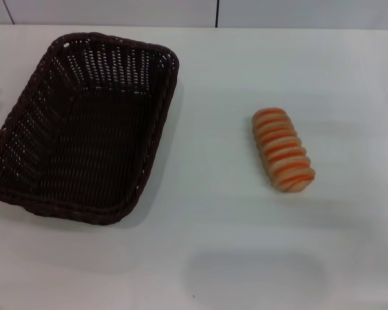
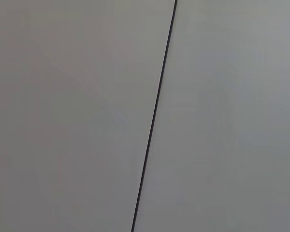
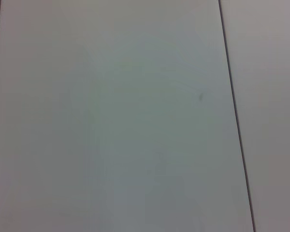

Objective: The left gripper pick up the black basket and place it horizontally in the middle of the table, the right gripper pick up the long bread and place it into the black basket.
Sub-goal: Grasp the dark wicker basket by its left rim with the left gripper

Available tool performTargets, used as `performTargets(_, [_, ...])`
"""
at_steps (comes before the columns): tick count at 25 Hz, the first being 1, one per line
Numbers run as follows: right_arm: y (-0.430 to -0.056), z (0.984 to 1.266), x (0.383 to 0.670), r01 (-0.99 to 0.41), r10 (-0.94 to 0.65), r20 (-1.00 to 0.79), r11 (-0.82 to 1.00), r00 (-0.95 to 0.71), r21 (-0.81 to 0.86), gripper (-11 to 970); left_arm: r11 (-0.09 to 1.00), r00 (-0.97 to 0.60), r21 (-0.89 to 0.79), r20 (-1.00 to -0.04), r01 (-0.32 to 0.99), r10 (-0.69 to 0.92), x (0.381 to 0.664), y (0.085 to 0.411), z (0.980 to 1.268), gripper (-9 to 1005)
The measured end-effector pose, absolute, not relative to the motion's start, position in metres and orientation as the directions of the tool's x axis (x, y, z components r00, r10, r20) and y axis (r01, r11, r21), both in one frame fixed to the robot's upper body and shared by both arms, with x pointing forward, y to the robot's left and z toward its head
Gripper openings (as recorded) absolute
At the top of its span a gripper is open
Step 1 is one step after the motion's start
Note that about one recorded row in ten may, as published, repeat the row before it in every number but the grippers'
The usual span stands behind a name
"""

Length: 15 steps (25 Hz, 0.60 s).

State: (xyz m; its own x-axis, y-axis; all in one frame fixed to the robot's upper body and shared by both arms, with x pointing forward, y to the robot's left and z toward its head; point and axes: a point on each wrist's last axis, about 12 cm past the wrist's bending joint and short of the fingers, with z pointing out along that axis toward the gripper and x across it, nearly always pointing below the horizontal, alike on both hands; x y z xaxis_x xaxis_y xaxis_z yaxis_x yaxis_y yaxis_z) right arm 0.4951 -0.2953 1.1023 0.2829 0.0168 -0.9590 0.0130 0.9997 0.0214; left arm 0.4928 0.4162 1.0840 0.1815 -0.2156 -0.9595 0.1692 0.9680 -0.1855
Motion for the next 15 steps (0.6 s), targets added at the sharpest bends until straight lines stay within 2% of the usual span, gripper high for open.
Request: performTargets(15, [-0.296,1.1034,0.4973,0.015,0.017,-0.958,1.0,0.285,0.022,726,0.959,0.176,-0.21,-0.954,0.193,-0.244,0.499,0.4141,1.0881,676])
